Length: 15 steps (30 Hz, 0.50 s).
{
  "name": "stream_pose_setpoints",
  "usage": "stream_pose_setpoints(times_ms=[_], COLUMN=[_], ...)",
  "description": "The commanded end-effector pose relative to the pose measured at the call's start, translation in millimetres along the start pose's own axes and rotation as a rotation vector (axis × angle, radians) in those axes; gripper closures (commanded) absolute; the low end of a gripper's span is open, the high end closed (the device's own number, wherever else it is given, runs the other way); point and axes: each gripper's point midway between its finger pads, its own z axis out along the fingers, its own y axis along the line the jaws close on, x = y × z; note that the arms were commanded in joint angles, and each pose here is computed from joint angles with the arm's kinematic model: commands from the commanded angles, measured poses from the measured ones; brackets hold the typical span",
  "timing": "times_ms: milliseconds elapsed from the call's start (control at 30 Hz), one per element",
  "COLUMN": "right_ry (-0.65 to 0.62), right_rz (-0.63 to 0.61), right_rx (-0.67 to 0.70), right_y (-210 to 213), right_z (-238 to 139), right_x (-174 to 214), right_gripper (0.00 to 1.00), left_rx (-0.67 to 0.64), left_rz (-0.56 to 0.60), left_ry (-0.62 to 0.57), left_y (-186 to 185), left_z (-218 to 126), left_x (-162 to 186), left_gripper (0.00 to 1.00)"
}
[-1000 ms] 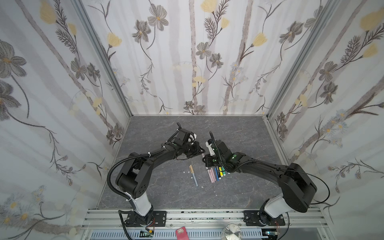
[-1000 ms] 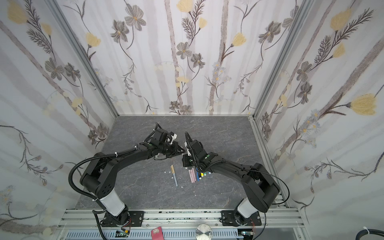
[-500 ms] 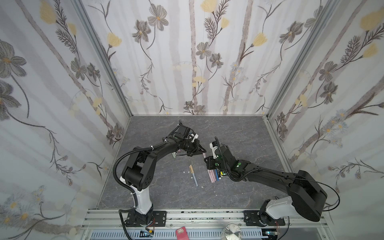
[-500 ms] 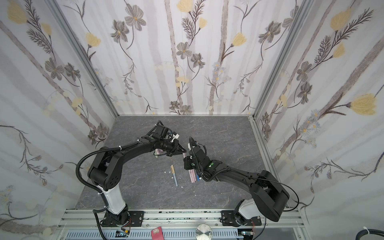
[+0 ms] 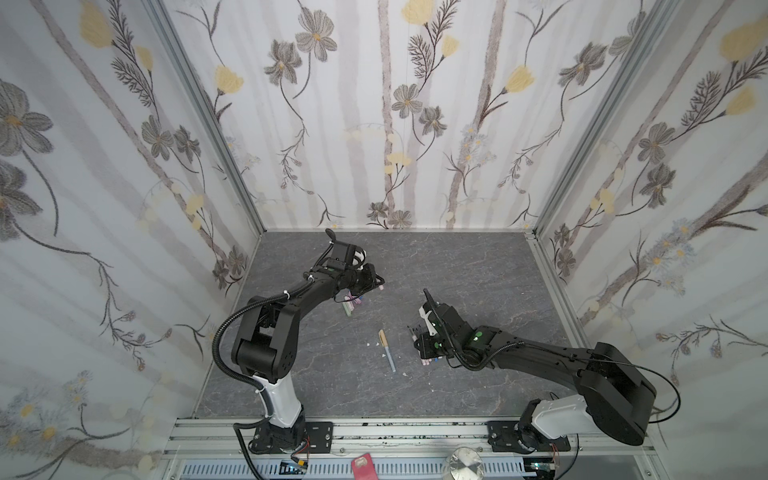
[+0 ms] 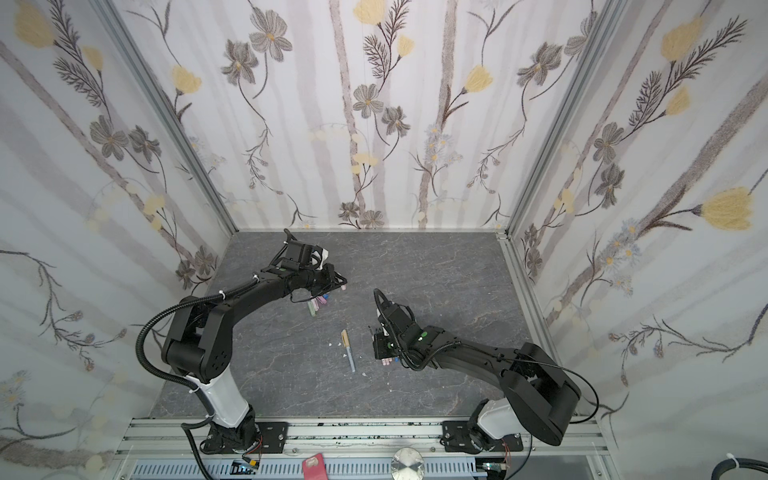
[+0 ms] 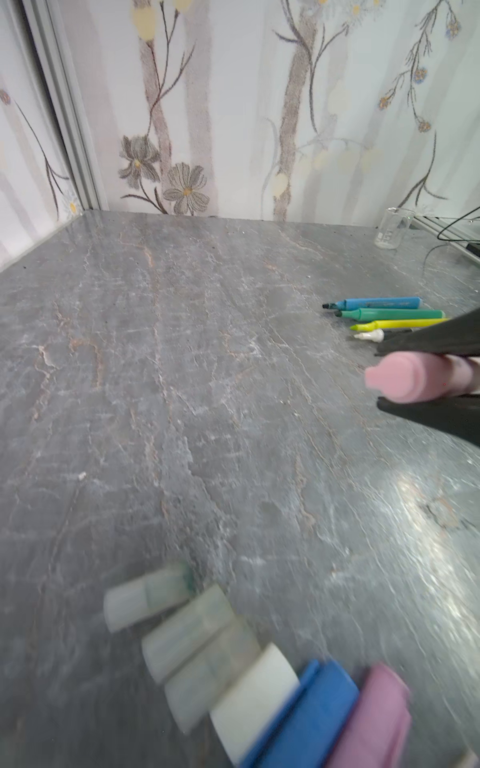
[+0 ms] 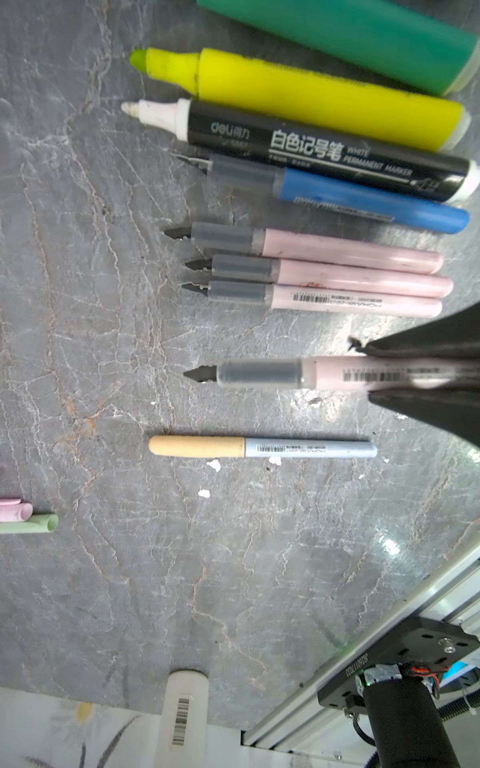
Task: Open the pen caps
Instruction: 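Carry the pink cap to the cap row while the right lowers the pen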
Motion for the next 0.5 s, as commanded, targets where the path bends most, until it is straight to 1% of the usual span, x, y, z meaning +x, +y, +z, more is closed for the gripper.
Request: stream_pose_setpoints(times_ms=[0,33,233,333,467], right_ry=[0.017,0.005,0.003,0.02,0.022], right_rz=[0.006,0.001,-0.008,-0.011,-0.004], right_rx=[0.053,0.052,0.16,0.237,0.276], right_y=[-7,1,0,-10,-15], right_z=[11,12,27,38,43], right_x=[6,-1,1,7,10], right_gripper=[1.0,1.0,1.0,1.0,0.99], left_rx=[-0.036,-0.044,-0.092,-0.125,-0.144], left_rz=[-0.007,-0.019,-0.082,-0.098,-0.103], left_ry=[-0.023,-0.028,-0.082,-0.096,-0.1], left_y=[23,31,75,92,102], left_z=[-19,-25,-65,-75,-79], left_x=[1,2,12,18,25], left_gripper=[1.0,1.0,1.0,1.0,1.0])
